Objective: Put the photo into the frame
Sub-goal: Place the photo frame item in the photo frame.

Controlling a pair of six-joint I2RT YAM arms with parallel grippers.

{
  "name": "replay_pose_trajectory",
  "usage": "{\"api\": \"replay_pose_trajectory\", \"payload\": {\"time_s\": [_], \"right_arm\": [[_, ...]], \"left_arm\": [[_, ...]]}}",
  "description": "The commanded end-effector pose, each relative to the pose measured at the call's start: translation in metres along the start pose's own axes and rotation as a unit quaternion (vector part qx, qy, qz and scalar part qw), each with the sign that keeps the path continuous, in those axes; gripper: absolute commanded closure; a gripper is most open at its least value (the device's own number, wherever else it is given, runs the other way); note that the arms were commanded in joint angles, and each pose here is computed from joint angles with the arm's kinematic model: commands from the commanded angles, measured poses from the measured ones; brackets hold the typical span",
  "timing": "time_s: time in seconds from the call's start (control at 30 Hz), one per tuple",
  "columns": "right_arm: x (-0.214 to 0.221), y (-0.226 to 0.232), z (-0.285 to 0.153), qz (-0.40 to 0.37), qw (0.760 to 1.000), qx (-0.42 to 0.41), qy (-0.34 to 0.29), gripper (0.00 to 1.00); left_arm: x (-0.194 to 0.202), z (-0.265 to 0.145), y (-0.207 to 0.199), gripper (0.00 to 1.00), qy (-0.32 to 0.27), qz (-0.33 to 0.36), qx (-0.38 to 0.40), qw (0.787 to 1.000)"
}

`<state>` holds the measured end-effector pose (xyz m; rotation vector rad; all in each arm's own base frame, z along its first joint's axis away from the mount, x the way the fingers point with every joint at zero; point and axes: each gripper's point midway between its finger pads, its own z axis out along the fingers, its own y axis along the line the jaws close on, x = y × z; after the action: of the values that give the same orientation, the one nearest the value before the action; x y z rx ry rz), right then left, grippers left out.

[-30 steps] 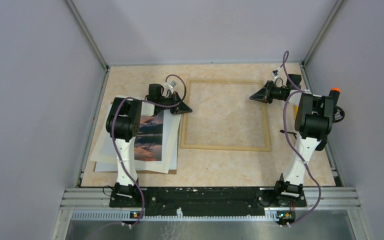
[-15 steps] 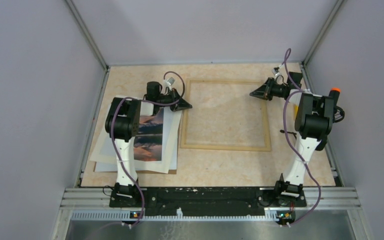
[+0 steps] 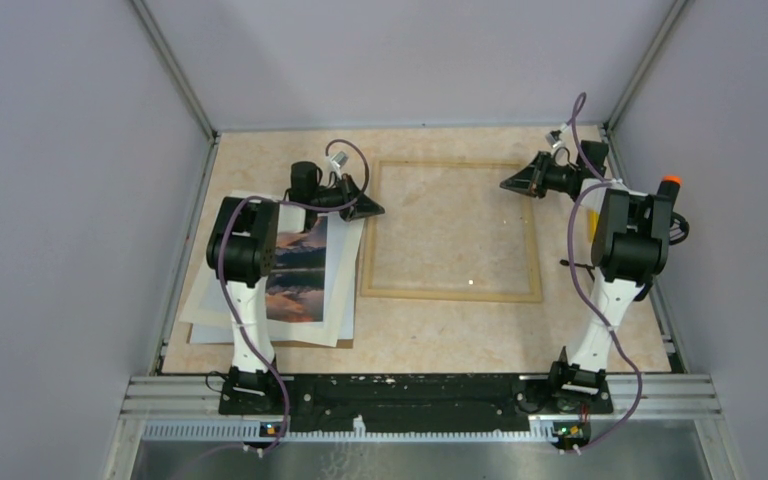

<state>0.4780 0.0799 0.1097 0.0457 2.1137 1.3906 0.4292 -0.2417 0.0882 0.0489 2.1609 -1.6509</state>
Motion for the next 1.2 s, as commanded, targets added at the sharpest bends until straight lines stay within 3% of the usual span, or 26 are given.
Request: {"api": "replay_pose_trajectory", "payload": {"time_s": [0.0,1.17], "right_arm": [[-0.012,0.021,-0.008,-0.039,0.999,-0.019,-0.014,1.0],[0.005,0.007,-0.019,-0.026,1.0,0.008,-0.011,1.0]], "left_arm": [[-0.008,-0.007,-0.028,1.0,-0.009,0.045,0.028,0.999],[0.007,-0.013,-0.039,1.0,0.001,0.041,0.034,0.999]]}}
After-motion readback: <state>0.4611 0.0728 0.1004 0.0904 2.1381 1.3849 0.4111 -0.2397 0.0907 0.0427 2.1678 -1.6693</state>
